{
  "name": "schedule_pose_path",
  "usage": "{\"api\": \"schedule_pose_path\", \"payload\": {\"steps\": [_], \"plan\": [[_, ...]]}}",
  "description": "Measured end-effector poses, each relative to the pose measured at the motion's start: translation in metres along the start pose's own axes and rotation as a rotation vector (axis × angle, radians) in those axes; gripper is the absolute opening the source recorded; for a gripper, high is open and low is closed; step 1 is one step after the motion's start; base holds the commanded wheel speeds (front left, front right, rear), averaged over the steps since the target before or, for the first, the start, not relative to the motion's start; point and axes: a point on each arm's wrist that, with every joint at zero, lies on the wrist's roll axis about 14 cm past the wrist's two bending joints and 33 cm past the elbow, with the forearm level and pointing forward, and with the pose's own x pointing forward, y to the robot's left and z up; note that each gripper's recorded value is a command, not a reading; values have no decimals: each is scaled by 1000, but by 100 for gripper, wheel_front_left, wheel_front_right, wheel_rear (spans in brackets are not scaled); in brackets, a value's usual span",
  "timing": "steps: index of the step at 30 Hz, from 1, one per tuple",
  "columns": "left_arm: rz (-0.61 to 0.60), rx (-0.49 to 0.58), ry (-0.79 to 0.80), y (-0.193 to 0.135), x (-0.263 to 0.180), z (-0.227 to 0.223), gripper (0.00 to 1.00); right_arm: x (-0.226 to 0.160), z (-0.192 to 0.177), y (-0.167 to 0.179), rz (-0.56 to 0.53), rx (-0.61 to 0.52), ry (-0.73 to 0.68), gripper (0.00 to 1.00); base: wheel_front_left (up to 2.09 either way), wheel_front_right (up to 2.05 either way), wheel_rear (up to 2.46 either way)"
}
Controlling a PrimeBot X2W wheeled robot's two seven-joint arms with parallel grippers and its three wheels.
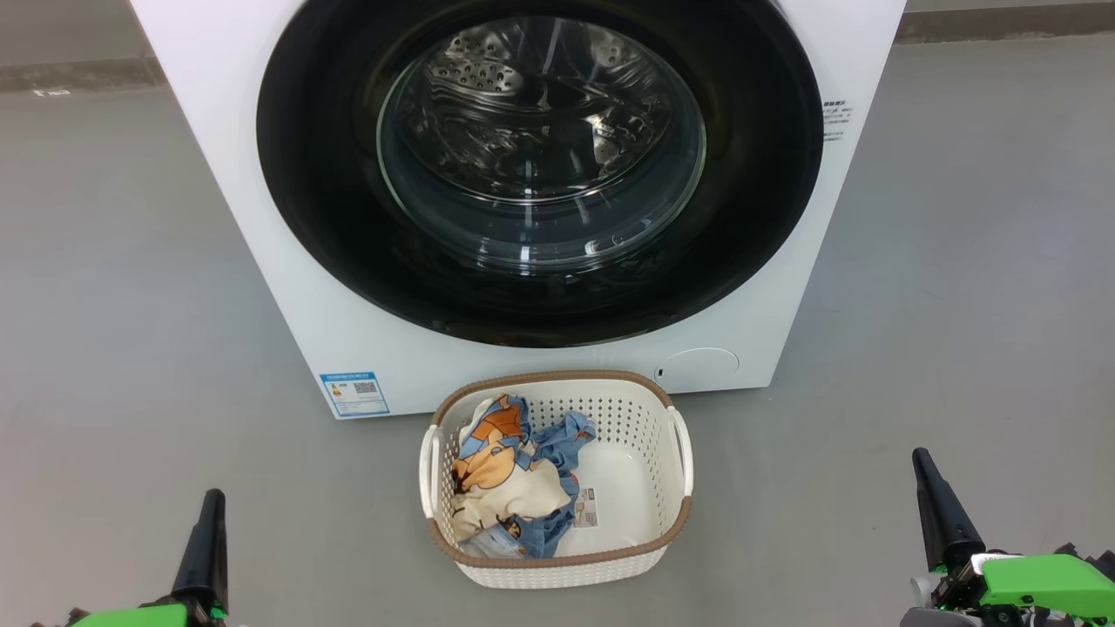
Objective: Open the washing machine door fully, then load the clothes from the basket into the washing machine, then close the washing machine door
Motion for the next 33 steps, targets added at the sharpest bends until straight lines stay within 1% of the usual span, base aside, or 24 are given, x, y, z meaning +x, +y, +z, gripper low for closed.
{"api": "schedule_pose_path", "payload": {"steps": [16,17,20,21,22,28,33], "plan": [[0,0,0,0,0,0,0,0,0,0,0,0,0,0,0,0,0],[1,0,0,0,0,0,100,0,0,-1,-2,1,0,100,0,0,0],[49,-15,3,17,-6,-4,100,-6,-1,-17,-52,11,-4,100,0,0,0],[91,-26,4,31,-13,-7,100,-13,-2,-32,-93,20,-6,100,0,0,0],[105,-30,4,36,-16,-8,100,-15,-2,-36,-106,21,-7,100,0,0,0],[101,-18,-3,35,-16,-8,100,-15,-1,-36,-108,9,-16,100,0,0,0],[96,33,-14,32,-16,-3,100,-14,-2,-36,-108,-47,-13,100,0,0,0]]}}
